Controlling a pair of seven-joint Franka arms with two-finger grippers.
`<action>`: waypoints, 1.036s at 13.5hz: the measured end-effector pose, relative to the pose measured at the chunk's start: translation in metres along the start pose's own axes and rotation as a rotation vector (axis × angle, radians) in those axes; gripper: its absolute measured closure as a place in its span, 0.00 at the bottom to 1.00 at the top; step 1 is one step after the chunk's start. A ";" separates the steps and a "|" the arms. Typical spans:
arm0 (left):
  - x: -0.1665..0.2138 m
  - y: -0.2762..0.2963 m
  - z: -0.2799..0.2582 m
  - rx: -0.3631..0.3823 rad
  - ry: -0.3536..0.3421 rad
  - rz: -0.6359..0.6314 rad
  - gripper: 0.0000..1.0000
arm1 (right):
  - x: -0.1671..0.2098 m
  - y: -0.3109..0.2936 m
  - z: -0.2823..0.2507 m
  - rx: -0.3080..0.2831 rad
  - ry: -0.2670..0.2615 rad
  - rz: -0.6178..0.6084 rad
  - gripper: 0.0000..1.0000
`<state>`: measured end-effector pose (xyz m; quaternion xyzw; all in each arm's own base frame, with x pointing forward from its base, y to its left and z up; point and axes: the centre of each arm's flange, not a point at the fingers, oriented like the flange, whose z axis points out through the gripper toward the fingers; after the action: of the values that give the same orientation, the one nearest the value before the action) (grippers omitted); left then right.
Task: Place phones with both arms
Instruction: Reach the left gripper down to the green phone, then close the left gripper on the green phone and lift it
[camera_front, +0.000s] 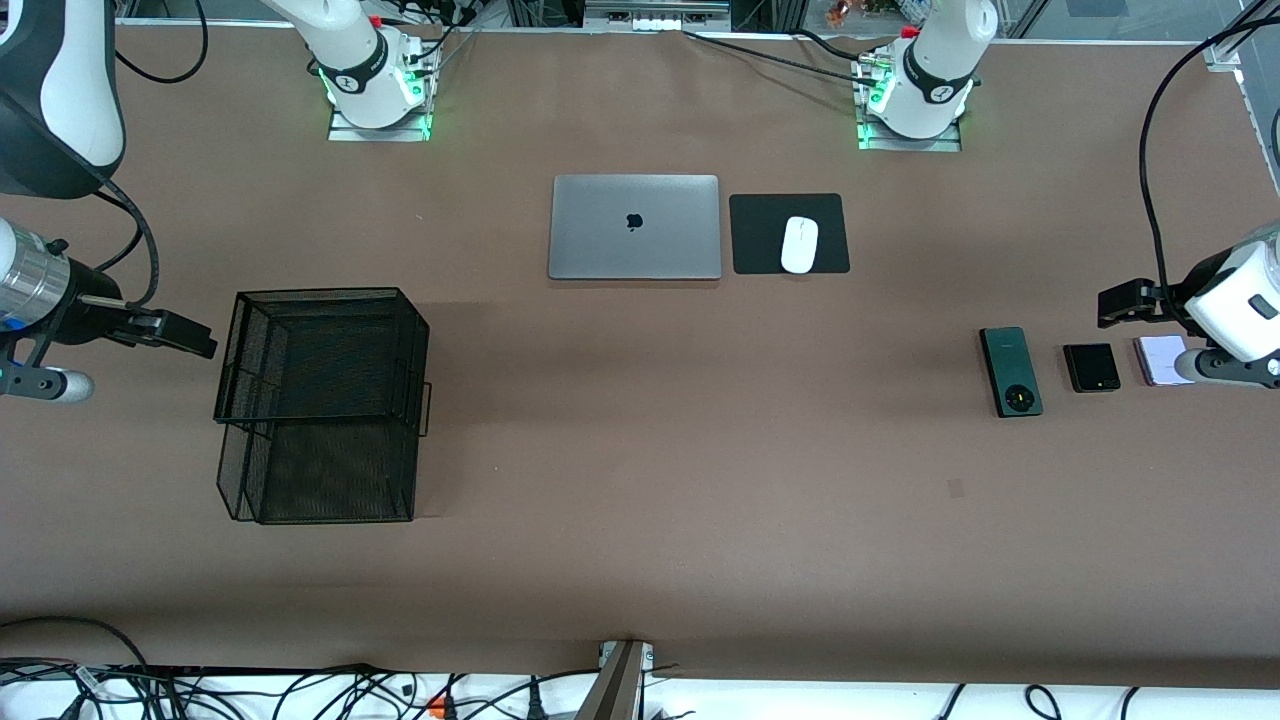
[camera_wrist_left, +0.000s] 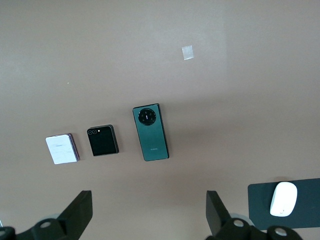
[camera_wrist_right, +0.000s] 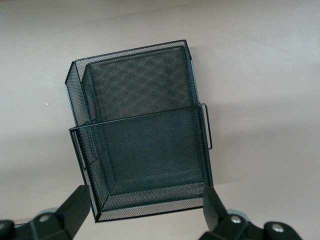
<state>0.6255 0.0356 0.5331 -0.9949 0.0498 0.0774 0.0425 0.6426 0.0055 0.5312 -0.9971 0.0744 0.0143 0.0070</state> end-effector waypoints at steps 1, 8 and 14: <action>0.004 -0.003 0.010 0.002 0.010 -0.004 0.00 | 0.000 0.000 0.000 0.000 0.000 0.000 0.00; 0.019 -0.060 0.148 0.010 0.110 -0.065 0.00 | 0.000 0.000 0.000 0.000 0.000 0.001 0.00; -0.006 -0.048 0.255 -0.005 0.177 -0.086 0.00 | 0.000 0.000 0.000 0.000 0.001 0.001 0.00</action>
<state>0.5868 0.1074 0.2864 -0.9991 0.0103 -0.0127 0.0386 0.6428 0.0051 0.5313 -0.9971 0.0747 0.0136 0.0071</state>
